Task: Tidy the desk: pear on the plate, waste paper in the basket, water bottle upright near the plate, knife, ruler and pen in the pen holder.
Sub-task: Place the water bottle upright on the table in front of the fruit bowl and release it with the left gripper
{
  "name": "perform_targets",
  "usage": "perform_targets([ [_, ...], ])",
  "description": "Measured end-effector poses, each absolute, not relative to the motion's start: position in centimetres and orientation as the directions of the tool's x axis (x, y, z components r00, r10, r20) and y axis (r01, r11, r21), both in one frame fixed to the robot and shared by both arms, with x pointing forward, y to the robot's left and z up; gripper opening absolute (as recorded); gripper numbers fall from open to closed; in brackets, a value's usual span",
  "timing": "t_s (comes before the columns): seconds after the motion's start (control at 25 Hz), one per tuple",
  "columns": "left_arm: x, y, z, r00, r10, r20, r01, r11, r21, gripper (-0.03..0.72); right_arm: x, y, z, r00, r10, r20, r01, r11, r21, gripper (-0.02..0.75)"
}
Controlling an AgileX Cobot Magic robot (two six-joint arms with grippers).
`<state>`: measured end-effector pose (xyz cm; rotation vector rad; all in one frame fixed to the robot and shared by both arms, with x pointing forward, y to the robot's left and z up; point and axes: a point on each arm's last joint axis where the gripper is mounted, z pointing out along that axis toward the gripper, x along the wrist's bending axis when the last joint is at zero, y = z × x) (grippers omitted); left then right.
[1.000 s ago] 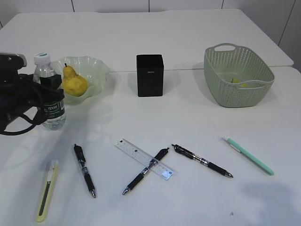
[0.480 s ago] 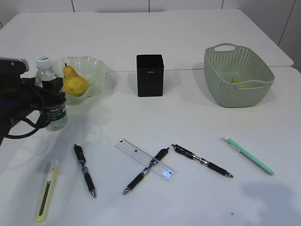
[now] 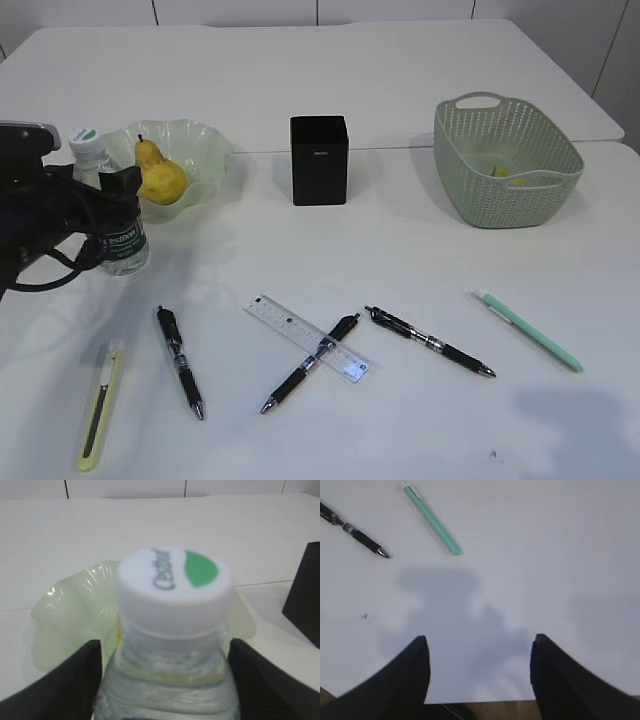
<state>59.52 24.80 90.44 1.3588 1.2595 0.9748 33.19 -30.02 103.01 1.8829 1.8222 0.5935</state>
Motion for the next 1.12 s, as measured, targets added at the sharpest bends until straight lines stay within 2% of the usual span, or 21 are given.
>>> perform_targets([
  [0.72, 58.4, 25.0, 96.5, 0.135, 0.989, -0.064, 0.165, 0.041, 0.985, 0.562, 33.2, -30.0, 103.0, 0.034, 0.999, -0.002, 0.805, -0.026, 0.592, 0.496],
  [1.12, 56.4, 25.3, 101.7, 0.142, 0.989, -0.033, 0.109, 0.018, 0.994, 0.562, 33.2, -30.0, 103.0, 0.034, 0.999, 0.003, 0.805, -0.030, 0.592, 0.496],
])
